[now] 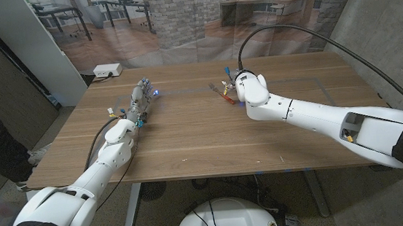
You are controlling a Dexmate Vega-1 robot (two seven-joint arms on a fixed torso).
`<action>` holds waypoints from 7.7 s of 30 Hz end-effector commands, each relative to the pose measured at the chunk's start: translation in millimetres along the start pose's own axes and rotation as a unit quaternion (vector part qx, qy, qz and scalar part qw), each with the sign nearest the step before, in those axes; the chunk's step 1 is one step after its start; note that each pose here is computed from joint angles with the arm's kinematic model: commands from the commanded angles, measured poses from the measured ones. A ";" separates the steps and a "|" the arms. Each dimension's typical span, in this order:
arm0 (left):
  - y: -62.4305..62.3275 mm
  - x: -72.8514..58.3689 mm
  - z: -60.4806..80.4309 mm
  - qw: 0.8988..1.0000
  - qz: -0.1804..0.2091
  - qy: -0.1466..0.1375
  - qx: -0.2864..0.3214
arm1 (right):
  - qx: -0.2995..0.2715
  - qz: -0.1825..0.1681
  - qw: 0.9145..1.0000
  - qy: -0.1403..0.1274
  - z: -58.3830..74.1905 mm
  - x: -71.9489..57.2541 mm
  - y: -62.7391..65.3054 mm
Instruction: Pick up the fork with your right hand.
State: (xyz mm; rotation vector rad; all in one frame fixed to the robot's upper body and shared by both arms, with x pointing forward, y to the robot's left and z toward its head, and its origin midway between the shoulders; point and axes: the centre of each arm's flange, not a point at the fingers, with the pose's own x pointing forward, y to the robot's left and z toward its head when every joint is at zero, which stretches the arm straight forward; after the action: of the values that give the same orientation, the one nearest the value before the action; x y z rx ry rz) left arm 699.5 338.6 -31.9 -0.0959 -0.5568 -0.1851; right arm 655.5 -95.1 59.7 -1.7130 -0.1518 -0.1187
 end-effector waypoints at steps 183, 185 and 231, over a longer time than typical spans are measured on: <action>0.8 10.9 3.0 1.000 -0.010 -0.004 -0.004 | -0.004 -0.144 0.990 -0.003 -6.8 -4.1 11.8; 0.9 10.9 2.9 1.000 -0.011 -0.004 -0.004 | -0.006 -0.145 0.989 -0.004 -7.4 -4.4 10.6; 3.0 14.9 4.4 1.000 -0.014 -0.006 -0.004 | -0.001 -0.197 0.980 0.000 -16.8 -13.5 -21.7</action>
State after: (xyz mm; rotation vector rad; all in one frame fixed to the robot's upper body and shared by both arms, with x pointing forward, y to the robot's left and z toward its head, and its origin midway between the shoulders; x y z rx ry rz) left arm 710.3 340.3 -22.0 -0.0980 -0.5659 -0.2104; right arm 643.2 -107.7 72.9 -1.6701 -0.4669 -0.3817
